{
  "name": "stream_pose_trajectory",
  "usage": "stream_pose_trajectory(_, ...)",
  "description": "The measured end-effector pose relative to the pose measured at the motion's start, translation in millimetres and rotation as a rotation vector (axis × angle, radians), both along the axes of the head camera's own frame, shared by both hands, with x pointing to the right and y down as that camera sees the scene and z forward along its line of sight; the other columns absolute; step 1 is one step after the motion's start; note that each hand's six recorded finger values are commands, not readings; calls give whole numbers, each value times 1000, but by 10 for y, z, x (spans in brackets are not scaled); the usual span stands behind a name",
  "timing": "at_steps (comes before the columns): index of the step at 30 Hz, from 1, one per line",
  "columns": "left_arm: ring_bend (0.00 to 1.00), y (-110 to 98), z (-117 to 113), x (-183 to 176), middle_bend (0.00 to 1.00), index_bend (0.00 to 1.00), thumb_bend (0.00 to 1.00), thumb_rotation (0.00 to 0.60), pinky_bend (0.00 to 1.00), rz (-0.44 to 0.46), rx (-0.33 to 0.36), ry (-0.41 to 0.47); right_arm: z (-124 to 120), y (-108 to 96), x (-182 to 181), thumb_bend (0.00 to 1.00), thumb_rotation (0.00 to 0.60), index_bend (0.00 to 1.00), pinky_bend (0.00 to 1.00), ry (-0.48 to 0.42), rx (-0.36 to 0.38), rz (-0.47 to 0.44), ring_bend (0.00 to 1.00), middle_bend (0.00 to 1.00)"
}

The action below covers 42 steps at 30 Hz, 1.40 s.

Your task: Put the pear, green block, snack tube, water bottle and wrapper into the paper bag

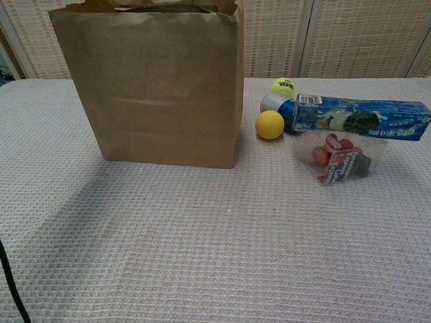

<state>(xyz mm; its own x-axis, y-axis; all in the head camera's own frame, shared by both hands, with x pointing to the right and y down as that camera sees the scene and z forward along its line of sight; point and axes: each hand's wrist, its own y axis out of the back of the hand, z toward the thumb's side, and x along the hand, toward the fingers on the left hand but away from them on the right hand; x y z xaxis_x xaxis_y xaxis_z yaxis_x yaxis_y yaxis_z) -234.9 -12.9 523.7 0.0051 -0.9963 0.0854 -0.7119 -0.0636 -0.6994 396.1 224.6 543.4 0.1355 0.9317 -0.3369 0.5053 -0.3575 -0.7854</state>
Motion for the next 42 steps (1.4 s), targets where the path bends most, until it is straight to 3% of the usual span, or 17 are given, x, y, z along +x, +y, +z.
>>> stream_pose_trajectory(4, 724, -111, 130, 231, 722, 750, 685, 600, 806, 41, -6, -24, 6, 7, -9, 73, 600, 0, 0, 0, -13, -8, 0, 0)
stream_pose_trajectory(6, 656, -159, 230, 344, 650, 676, 661, 600, 748, 70, -18, -47, 9, 6, -8, 72, 600, 0, 0, -2, -19, -5, 0, 0)
stream_pose_trajectory(10, 112, -138, 462, 547, 101, 144, 448, 600, 284, 165, -83, -105, 12, 0, 5, 73, 600, 0, 0, -6, -36, 0, 0, 0)
stream_pose_trajectory(12, 7, -91, 571, 664, 2, 57, 395, 600, 155, 227, -125, -133, 14, -2, 3, 72, 600, 0, 0, -7, -38, -1, 0, 0)
stream_pose_trajectory(18, 0, -30, 628, 752, 0, 26, 385, 600, 126, 284, -159, -149, 20, 2, 2, 72, 600, 0, 0, 1, -43, -5, 0, 0)
stream_pose_trajectory(23, 16, -3, 572, 722, 2, 74, 430, 600, 146, 283, -153, -130, 19, 1, 8, 72, 600, 0, 0, 5, -42, -4, 0, 0)
stream_pose_trajectory(29, 49, 187, 364, 368, 32, 130, 481, 600, 198, 233, -112, -114, 45, 25, 39, 73, 600, 0, 0, 41, -60, -12, 0, 0)
stream_pose_trajectory(35, 48, 660, 179, -558, 33, 131, 480, 600, 197, 129, -94, -213, 86, 61, 57, 72, 600, 0, 0, 83, -88, -29, 0, 0)
stream_pose_trajectory(39, 42, 1193, 156, -1196, 27, 127, 465, 600, 180, 80, -147, -328, 144, 96, 70, 73, 600, 0, 0, 134, -127, -52, 0, 0)
stream_pose_trajectory(42, 11, 1626, 178, -1586, 4, 81, 379, 600, 120, 63, -210, -443, 187, 122, 86, 72, 600, 0, 0, 194, -155, -81, 0, 0)
